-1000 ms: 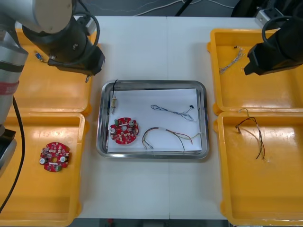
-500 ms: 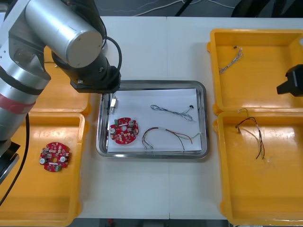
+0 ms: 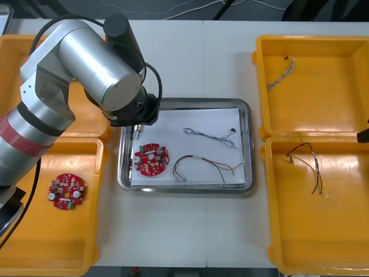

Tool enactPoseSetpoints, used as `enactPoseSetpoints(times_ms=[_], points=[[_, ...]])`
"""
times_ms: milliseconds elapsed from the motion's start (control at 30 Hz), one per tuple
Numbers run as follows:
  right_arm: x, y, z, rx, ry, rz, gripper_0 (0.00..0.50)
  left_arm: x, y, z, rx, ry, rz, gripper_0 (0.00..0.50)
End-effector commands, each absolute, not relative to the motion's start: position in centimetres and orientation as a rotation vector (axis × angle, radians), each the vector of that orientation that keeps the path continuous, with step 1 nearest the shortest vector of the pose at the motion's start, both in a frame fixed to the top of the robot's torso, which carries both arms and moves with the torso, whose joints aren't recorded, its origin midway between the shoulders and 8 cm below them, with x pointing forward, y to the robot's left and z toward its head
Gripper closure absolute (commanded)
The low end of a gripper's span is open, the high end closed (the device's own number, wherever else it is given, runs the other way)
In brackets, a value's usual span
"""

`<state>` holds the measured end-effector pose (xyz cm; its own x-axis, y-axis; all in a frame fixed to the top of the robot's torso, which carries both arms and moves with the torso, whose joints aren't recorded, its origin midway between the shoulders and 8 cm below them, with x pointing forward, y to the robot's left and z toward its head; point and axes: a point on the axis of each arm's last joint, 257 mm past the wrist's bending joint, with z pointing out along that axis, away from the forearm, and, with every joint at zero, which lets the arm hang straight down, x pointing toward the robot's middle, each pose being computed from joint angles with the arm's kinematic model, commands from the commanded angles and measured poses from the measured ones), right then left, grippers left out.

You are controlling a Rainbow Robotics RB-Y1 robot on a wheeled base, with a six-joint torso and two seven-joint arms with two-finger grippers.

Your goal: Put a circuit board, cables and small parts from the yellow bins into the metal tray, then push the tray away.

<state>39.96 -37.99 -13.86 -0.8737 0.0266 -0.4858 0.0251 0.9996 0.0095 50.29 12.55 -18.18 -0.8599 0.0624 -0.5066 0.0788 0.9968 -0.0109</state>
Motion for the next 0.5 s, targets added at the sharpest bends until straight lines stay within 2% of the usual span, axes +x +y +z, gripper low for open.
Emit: enactPoseSetpoints(times_ms=[33,333,500], points=[[38.9,-39.2,-12.7,0.08,2.603,-0.064,0.0,49.9,10.0,-18.3,0.105,2.577,-0.105,0.5],[38.7,-38.6,-12.8,0.062,2.609,-0.039,0.0,50.8,8.6,-19.1,0.148,2.548,-0.131,0.5],[38.6,-38.1,-12.9,0.045,2.617,-0.019,0.0,51.2,8.4,-19.8,0.176,2.54,-0.118,0.5]])
